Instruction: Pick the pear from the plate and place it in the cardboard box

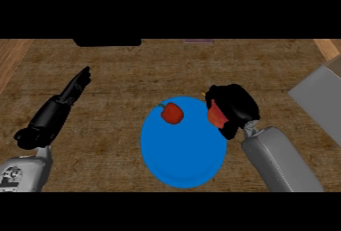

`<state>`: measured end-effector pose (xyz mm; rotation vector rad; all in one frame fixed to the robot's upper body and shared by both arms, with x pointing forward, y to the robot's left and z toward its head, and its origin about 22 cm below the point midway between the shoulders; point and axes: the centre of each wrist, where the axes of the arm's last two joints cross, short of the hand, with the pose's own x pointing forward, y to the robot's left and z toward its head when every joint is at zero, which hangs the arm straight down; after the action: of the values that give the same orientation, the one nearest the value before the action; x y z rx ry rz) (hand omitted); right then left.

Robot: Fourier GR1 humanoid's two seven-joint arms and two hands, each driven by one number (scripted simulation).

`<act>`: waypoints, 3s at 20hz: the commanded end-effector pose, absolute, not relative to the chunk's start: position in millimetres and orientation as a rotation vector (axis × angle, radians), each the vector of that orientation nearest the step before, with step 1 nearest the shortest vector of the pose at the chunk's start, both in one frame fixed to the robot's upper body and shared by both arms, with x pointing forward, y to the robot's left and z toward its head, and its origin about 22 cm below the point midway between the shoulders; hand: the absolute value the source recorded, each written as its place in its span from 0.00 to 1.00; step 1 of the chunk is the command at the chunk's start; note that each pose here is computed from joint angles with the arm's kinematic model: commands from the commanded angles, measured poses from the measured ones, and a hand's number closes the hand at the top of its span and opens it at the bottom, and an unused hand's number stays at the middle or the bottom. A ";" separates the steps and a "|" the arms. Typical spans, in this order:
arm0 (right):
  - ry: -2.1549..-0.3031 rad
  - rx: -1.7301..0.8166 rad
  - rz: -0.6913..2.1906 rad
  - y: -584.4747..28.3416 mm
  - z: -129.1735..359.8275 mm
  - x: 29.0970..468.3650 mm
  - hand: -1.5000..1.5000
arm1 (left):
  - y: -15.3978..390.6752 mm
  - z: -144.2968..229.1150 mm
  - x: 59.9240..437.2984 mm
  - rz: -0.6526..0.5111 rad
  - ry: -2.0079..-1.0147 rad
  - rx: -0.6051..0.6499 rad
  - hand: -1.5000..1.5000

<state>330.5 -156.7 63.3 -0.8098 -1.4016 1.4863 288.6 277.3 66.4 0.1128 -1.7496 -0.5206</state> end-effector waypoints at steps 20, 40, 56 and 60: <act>-1.420 -1.343 0.444 -291.8 219.5 338.2 1.00 | 271.3 77.9 287.6 -0.536 -1.754 0.091 0.50; -0.904 -1.064 0.729 -492.6 176.7 328.5 1.00 | 244.8 75.7 296.6 -0.537 -1.765 0.077 0.50; -1.548 -0.712 0.342 -516.1 187.0 335.1 0.00 | 271.5 63.1 291.1 -0.528 -1.750 0.111 0.50; -1.623 -0.556 -0.056 -528.7 157.5 325.1 0.00 | 281.5 60.7 289.9 -0.540 -1.736 0.111 0.50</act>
<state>327.1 -525.1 172.8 -0.6865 -1.5050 0.2556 291.1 273.3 61.9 0.1044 -1.7454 -0.5262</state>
